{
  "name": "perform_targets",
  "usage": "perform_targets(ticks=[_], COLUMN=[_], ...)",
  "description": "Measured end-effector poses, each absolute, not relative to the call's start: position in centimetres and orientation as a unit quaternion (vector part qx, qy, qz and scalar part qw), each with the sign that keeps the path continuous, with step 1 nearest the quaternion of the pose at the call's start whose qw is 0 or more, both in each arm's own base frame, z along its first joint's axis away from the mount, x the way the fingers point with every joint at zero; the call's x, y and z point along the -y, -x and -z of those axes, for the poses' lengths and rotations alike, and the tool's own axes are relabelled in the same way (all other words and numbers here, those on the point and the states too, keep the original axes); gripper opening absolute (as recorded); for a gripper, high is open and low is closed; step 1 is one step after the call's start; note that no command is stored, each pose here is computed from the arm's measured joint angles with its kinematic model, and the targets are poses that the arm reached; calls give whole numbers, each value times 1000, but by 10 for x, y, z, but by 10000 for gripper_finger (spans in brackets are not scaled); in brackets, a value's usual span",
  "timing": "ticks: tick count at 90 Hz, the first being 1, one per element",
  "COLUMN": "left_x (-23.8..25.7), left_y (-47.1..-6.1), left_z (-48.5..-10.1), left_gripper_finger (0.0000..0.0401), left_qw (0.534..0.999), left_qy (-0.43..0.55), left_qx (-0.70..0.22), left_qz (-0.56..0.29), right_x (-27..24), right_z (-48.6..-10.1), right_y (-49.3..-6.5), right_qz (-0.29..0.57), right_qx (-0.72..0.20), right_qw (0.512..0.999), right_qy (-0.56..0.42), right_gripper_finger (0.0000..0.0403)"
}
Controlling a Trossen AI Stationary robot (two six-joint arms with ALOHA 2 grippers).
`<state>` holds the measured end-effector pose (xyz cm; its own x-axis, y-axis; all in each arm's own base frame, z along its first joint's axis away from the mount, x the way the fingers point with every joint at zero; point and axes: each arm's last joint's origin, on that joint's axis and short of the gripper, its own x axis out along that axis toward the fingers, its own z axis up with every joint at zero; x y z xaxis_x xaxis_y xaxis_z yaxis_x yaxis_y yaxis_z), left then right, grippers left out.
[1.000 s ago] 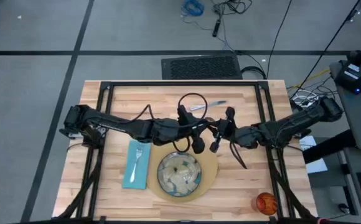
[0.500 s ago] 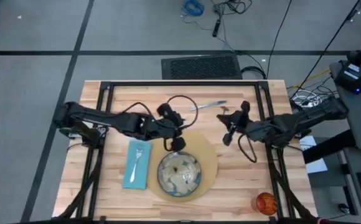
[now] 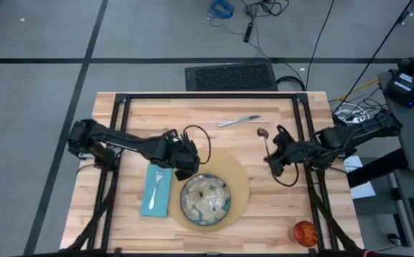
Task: Set table place
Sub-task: Put the silver spoon to the right of the brown mat
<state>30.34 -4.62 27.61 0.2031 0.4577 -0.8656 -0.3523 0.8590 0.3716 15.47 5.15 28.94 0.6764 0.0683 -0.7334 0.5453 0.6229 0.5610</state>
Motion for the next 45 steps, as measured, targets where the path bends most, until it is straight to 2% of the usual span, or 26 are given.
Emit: perform_targets(ticks=[9,21,36,45], left_x=[46,56,72,82], left_y=[-286,-256,-217,-194], left_z=[-283,-295,-292,-284], left_gripper_finger=[100,100,100,100], left_qw=[763,780,808,825], left_qy=[-66,-63,-32,-21], left_qx=[-567,-536,-494,-473], left_qz=[-303,-318,-319,-310], right_x=[-58,-69,-73,-68], right_z=[-288,-282,-255,-252], right_y=[-154,-152,-128,-104], right_qz=[131,140,230,285], right_qx=[-406,-451,-529,-534], right_qw=[772,698,595,571], right_qy=[-472,-539,-560,-555], right_gripper_finger=[0,0,0,0])
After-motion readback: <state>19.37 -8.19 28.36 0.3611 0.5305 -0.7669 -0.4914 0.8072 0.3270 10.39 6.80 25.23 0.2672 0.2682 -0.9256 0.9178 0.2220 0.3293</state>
